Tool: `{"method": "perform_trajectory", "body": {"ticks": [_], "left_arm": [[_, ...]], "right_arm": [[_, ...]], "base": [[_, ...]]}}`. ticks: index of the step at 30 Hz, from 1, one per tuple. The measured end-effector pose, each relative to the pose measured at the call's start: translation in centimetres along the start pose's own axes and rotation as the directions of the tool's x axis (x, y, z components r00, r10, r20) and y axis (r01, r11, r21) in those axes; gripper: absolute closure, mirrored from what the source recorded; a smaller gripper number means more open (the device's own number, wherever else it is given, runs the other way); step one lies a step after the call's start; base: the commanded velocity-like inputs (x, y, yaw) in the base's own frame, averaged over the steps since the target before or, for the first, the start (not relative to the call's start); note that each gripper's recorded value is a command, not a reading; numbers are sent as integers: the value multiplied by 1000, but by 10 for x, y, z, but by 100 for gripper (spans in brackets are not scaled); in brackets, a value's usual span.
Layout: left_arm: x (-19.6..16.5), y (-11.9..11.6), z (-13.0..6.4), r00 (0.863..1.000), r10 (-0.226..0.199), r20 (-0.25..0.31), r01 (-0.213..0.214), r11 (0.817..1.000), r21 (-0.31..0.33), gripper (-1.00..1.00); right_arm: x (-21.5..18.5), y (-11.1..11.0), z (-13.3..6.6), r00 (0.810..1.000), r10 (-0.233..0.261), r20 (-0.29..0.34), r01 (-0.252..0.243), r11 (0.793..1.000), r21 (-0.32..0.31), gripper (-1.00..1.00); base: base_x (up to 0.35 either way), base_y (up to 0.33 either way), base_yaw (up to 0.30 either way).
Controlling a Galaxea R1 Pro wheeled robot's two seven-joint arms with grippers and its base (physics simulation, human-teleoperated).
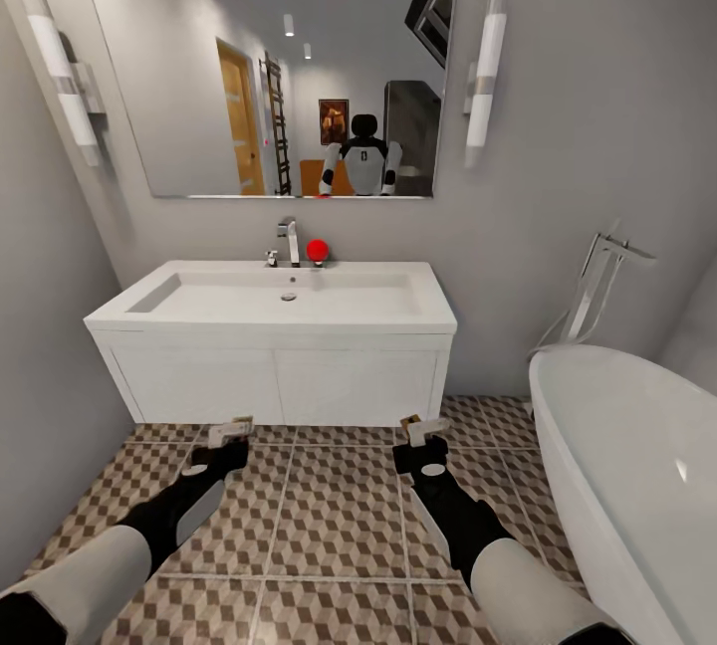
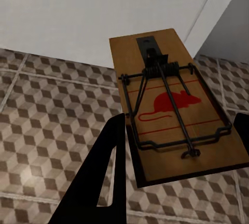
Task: Take the four mousetraps from the cabinet in the bathroom and place them on the bathroom floor. Make sure all four end up on the same floor surface, and ensure that at least two of them are either under or directly next to the same bathroom sink.
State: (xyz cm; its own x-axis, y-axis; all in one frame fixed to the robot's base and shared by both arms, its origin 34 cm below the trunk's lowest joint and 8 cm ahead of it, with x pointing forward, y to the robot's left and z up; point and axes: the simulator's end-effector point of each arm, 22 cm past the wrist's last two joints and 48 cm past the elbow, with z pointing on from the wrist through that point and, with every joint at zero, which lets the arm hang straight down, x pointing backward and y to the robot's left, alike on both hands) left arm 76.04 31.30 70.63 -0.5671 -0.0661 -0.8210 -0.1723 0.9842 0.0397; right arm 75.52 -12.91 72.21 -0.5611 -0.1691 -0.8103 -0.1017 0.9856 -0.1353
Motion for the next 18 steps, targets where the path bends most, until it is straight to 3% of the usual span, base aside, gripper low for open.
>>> {"method": "perform_trajectory", "body": {"ticks": [7, 18], "left_arm": [[2, 1, 1, 1000, 4, 18, -4, 1000, -5, 100], [-8, -20, -3, 998, 38, 48, -40, 998, 42, 100]], "right_arm": [[0, 1, 0, 1000, -2, 1, 2, 1000, -1, 100], [-6, 1, -1, 1000, -1, 17, 1, 1000, -2, 100]], "base": [[0, 0, 0], [0, 0, 0]]}}
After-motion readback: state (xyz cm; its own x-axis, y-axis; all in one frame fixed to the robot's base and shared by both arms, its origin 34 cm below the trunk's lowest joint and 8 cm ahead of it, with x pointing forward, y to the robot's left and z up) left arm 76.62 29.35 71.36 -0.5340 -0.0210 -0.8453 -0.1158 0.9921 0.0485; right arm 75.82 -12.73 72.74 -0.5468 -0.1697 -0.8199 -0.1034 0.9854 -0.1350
